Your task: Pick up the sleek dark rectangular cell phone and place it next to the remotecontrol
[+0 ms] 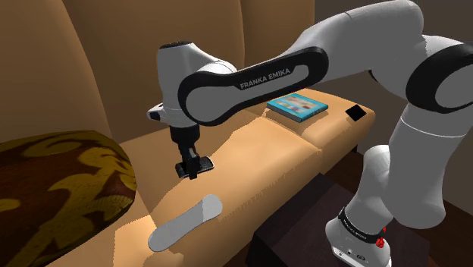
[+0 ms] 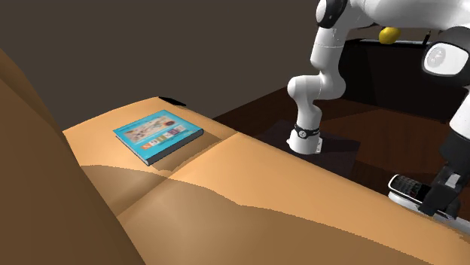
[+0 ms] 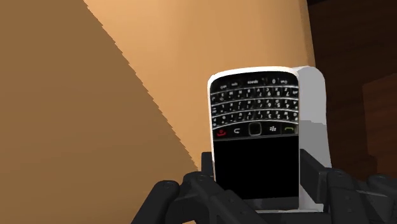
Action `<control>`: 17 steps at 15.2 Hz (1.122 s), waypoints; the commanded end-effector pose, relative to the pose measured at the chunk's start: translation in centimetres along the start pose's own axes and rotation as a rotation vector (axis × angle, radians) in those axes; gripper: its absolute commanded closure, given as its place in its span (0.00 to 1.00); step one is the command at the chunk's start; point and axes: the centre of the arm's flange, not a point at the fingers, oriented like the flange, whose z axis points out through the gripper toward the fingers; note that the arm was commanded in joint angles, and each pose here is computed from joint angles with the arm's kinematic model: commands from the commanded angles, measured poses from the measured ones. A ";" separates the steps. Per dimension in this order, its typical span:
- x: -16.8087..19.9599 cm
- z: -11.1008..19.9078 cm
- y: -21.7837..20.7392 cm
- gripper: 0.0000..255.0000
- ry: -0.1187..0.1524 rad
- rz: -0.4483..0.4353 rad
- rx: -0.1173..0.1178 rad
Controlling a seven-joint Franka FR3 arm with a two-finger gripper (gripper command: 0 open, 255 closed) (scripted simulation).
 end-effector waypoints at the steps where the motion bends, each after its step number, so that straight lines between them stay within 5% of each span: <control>1: 2.4 -0.1 -1.2 1.00 0.000 0.001 0.000; 17: 21.0 0.6 -11.3 1.00 0.000 0.001 0.000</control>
